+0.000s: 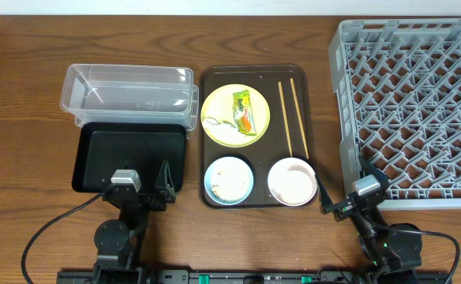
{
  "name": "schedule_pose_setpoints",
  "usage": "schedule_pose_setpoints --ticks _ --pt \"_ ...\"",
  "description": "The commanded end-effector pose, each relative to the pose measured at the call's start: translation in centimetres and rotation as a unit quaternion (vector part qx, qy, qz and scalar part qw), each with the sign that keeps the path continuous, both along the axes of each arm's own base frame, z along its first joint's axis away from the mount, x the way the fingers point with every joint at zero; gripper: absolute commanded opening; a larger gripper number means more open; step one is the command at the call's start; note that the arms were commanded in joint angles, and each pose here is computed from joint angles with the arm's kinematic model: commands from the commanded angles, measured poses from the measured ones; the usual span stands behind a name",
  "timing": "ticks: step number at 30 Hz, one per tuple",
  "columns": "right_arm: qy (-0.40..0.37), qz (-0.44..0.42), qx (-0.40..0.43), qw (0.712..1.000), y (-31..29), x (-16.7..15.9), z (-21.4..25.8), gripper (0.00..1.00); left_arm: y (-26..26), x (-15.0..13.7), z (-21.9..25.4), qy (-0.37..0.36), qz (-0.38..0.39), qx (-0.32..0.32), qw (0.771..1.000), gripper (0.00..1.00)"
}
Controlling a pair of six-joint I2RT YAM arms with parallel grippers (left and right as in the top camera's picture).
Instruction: Sort waste into correct bins and load items into the dishwasher rack
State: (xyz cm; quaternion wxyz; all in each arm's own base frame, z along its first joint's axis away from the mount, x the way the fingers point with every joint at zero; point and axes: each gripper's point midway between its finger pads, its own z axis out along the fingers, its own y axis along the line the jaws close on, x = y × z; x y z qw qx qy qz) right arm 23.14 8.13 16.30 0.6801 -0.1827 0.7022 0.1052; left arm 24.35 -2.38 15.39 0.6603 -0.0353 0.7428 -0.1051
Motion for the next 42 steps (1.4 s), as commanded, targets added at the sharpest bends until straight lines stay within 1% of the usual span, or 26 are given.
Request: schedule_pose_setpoints --ticks 1,10,14,42 --pt "0.002 -0.007 0.003 1.0 -0.26 0.1 -0.14 0.99 -0.02 0.01 -1.96 0.03 -0.001 0.001 1.0 0.93" --pt "0.002 -0.007 0.003 1.0 -0.26 0.1 -0.14 0.99 -0.01 0.01 -1.96 0.03 -0.001 0.001 1.0 0.93" --pt "0.002 -0.007 0.003 1.0 -0.26 0.1 -0.14 0.99 -0.01 -0.04 -1.37 0.017 -0.001 0.0 1.0 0.93" --pt "0.002 -0.007 0.003 1.0 -0.26 0.1 -0.14 0.99 -0.01 -0.04 -1.49 0.019 -0.001 0.001 1.0 0.93"
